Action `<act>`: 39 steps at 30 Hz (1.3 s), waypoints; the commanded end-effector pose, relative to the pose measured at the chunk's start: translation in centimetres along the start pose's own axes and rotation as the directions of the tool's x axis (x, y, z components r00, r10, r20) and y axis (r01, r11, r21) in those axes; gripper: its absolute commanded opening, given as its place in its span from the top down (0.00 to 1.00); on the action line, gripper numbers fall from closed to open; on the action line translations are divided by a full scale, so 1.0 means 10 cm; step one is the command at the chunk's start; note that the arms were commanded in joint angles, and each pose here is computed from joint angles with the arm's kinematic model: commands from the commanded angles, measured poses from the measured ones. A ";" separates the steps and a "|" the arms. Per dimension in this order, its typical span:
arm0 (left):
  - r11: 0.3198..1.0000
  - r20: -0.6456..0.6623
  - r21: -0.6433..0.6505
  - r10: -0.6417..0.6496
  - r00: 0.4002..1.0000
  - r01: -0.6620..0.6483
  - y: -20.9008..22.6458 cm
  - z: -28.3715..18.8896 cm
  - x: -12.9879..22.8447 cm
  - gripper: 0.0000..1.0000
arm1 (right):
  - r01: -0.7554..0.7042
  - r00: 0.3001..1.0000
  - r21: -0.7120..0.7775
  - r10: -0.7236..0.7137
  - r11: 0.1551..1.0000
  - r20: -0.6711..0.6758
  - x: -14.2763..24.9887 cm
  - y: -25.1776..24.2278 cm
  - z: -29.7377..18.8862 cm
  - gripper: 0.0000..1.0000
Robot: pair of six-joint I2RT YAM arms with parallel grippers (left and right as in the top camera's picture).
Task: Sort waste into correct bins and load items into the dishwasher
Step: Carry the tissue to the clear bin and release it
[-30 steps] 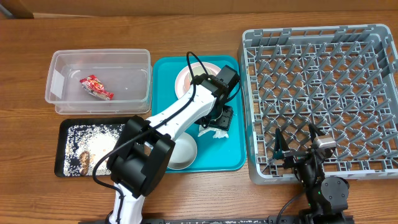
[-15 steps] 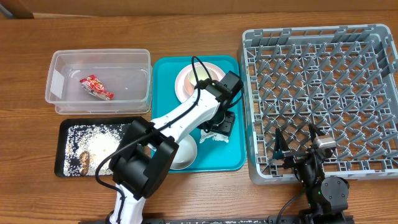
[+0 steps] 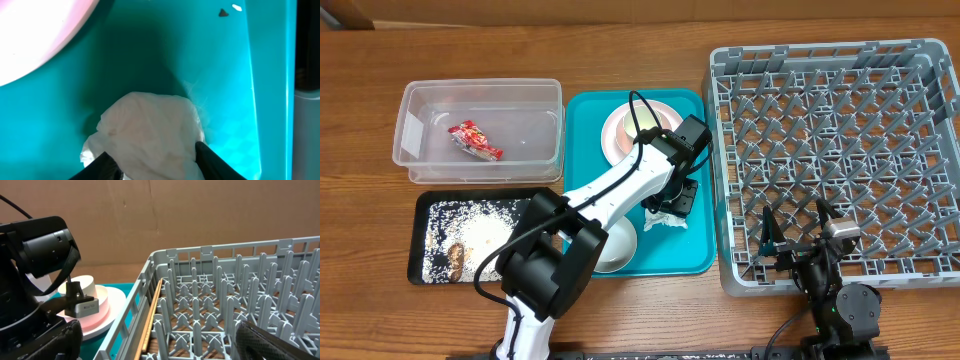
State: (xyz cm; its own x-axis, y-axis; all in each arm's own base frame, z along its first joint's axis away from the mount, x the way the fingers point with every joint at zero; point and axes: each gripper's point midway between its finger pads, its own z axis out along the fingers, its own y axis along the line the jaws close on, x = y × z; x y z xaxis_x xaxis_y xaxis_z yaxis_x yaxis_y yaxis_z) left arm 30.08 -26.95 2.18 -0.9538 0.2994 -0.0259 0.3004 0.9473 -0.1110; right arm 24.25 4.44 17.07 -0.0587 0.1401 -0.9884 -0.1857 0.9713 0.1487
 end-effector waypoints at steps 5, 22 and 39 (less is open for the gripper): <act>1.000 -0.049 -0.011 0.003 0.999 -0.003 0.00 0.20 0.09 0.95 | -0.001 1.000 -0.003 0.001 1.000 0.009 0.01 0.01 0.00 0.00; 0.999 0.293 -0.032 -0.025 0.956 0.035 0.13 -1.09 -0.48 0.96 | -0.001 1.000 -0.003 0.001 1.000 0.009 0.01 0.01 0.00 0.00; 0.806 0.420 -0.029 -0.527 0.739 0.591 2.59 -1.80 -0.45 0.96 | -0.001 1.000 -0.003 0.001 1.000 0.009 0.01 0.01 0.00 0.00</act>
State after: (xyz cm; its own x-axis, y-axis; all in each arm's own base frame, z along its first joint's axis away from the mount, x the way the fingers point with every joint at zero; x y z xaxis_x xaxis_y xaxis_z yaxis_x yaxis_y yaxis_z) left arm 42.01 -4.33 18.31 -0.8773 -0.2525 -0.4081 -0.2496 0.9664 -0.0614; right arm 24.25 4.44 17.07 -0.0587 0.1401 -0.9884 -0.1857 0.9713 0.1487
